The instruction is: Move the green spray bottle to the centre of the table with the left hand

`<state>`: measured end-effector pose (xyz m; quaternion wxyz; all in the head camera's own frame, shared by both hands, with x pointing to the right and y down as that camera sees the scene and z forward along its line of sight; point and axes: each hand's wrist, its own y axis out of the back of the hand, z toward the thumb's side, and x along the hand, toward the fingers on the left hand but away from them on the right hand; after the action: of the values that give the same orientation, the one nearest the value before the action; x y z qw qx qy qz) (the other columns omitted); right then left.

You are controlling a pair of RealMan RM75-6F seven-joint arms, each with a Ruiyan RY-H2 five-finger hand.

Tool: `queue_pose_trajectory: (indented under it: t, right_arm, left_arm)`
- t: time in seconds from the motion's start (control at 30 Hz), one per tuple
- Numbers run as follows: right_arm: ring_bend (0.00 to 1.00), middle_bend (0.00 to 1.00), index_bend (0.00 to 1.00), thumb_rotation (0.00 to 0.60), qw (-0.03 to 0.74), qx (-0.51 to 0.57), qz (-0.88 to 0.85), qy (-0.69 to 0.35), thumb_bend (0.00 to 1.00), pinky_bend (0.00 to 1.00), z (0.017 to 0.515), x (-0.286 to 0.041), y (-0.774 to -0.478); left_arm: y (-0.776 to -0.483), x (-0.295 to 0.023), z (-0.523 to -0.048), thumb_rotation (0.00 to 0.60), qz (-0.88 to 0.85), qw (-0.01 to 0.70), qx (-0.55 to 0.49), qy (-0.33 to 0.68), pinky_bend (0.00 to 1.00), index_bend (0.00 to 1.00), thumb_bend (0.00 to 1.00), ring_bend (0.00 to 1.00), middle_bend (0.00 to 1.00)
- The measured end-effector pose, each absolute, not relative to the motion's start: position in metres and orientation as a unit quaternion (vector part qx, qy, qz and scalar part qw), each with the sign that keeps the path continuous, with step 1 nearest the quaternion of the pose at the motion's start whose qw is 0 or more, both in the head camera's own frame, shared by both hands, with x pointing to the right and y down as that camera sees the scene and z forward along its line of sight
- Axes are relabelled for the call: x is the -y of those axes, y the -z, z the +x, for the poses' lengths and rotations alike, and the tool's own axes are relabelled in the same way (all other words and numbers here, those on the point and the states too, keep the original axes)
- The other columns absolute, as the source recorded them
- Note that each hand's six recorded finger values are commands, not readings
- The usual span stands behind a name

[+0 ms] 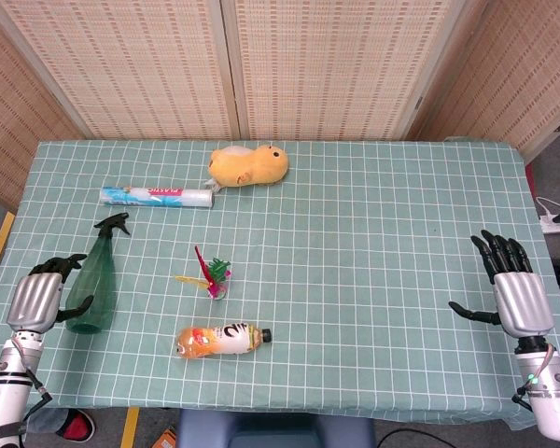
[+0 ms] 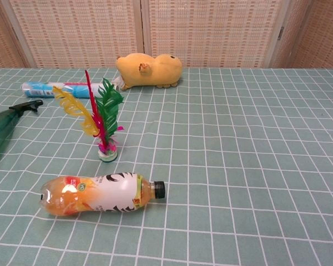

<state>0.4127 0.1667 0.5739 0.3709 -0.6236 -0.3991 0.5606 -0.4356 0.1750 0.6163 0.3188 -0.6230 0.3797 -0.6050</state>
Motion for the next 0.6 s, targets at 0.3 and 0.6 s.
queue_pose_trajectory:
  t: [0.3, 0.6]
  right_arm:
    - [0.0, 0.0, 0.04, 0.6, 0.367, 0.398, -0.624, -0.563, 0.0, 0.0, 0.4134, -0.1669, -0.5746]
    - [0.0, 0.0, 0.04, 0.6, 0.363, 0.398, -0.628, -0.562, 0.0, 0.0, 0.4138, -0.1674, -0.5742]
  left_arm:
    - [-0.6167, -0.1751, -0.4357, 0.6, -0.626, 0.313, -0.382, 0.604, 0.28, 0.22, 0.25, 0.21, 0.3]
    - [-0.6156, -0.1745, -0.4354, 0.6, -0.626, 0.312, -0.387, 0.6, 0.28, 0.21, 0.25, 0.21, 0.3]
